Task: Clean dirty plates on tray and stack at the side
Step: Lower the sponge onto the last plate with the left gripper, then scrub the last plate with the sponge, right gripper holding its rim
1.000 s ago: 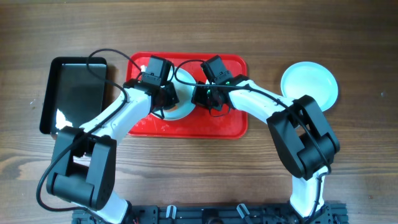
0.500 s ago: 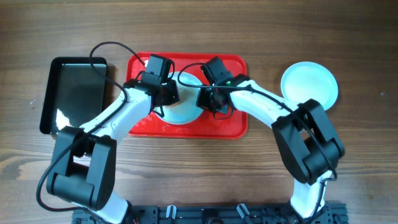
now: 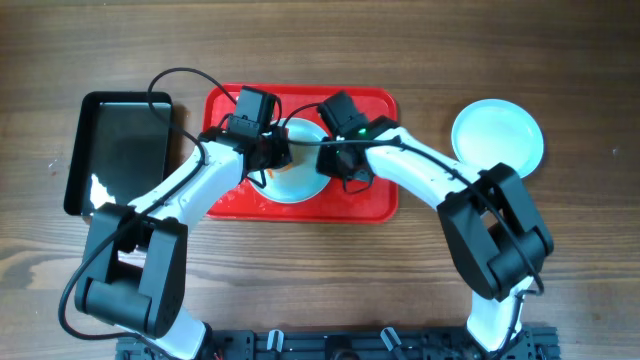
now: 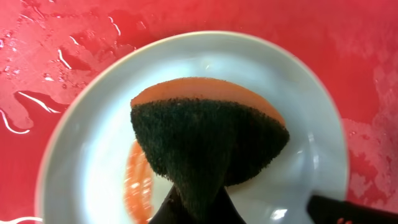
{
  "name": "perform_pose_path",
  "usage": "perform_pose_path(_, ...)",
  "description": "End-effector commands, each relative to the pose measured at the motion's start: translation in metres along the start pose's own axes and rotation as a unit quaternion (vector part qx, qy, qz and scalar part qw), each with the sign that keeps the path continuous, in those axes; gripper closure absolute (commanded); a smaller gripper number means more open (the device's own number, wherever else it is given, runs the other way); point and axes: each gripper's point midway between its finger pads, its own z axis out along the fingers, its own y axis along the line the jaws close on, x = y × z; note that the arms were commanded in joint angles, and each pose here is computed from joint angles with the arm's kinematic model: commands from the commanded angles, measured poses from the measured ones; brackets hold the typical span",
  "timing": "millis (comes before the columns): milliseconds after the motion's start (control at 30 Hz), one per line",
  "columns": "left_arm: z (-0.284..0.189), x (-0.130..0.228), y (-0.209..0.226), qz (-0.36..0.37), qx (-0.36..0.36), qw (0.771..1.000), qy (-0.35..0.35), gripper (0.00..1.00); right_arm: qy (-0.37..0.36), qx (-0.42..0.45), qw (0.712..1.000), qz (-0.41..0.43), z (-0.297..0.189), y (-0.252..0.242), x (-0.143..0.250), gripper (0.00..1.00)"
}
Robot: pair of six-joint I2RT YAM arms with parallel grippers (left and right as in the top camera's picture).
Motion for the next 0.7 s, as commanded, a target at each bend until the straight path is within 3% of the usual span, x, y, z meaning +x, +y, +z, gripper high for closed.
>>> perform_pose_path(0,-0.001,0.001,-0.005,0.010,0.013,1.000,0.003,0.96,-0.034,0.008,0.999,0.015,-0.006,0.011,-0.006,0.96)
perform_pose_path(467,0.024,0.029,0.014,0.003,-0.021,0.998,0.064,0.96,-0.042,0.015,0.999,0.016,-0.006,0.009,-0.009,0.96)
perform_pose_path(533,0.023,0.030,0.028,0.007,-0.060,0.996,0.062,0.96,-0.042,0.015,0.999,0.016,-0.006,0.009,-0.008,0.96)
perform_pose_path(667,0.016,0.032,0.082,0.020,-0.202,0.978,0.052,0.96,-0.040,0.017,0.999,0.015,-0.006,0.008,-0.008,0.96)
